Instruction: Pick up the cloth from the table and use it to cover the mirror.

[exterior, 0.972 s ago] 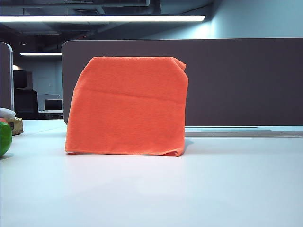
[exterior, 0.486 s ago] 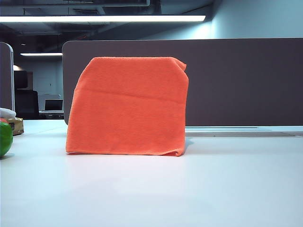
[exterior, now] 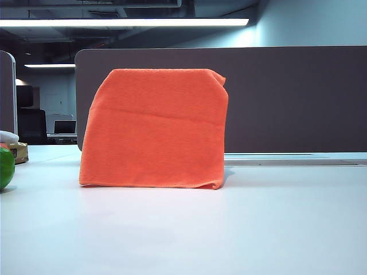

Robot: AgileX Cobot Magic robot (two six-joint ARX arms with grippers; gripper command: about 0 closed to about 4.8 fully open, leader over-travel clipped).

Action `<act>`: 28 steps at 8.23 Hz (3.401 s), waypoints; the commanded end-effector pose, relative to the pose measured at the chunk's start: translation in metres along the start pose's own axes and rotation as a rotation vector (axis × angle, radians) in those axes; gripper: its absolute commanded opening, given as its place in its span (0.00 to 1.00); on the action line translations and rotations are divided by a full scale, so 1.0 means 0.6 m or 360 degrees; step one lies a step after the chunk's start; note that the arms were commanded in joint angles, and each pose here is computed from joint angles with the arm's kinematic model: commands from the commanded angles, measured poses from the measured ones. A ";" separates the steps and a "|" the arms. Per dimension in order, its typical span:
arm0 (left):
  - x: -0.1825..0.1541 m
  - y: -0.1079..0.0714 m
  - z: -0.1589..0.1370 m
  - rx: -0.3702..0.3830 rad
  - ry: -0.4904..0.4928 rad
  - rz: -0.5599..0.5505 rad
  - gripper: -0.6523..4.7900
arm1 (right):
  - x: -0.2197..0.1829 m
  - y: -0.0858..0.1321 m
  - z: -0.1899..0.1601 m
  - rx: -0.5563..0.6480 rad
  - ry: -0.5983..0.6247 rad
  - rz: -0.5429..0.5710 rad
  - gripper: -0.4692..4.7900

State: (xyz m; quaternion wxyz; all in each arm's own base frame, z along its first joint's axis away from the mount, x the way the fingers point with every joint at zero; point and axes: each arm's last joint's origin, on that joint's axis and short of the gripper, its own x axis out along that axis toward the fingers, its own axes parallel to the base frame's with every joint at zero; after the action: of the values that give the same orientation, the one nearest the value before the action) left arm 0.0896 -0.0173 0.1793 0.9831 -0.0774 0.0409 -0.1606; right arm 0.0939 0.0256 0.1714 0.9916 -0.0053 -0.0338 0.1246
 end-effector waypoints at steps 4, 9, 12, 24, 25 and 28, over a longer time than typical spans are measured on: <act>0.010 0.014 -0.041 0.0174 0.0100 0.0191 0.11 | 0.000 -0.005 0.002 -0.0105 -0.0018 -0.0151 0.08; 0.010 0.016 -0.028 0.0257 -0.0024 0.0305 0.11 | -0.003 -0.029 0.019 -0.0198 -0.0182 -0.0273 0.08; 0.009 0.014 -0.014 0.0246 -0.0168 0.0310 0.11 | -0.008 -0.041 0.032 -0.0189 -0.0305 -0.0347 0.08; 0.008 0.015 -0.008 0.0233 -0.0233 0.0359 0.11 | -0.004 -0.037 0.007 -0.0151 -0.0052 -0.0376 0.08; 0.008 0.015 -0.008 0.0260 -0.0229 0.0381 0.11 | -0.004 -0.037 0.007 -0.0150 -0.0053 -0.0369 0.08; 0.006 0.024 -0.007 0.0322 -0.0224 0.0454 0.11 | -0.004 -0.037 0.007 -0.0117 -0.0058 -0.0368 0.08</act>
State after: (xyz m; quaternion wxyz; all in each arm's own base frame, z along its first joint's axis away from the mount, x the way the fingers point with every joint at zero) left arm 0.0969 -0.0069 0.1711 0.9994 0.0147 -0.0274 -0.0158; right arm 0.0970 0.0034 0.1740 0.9981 -0.0393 -0.0471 0.0068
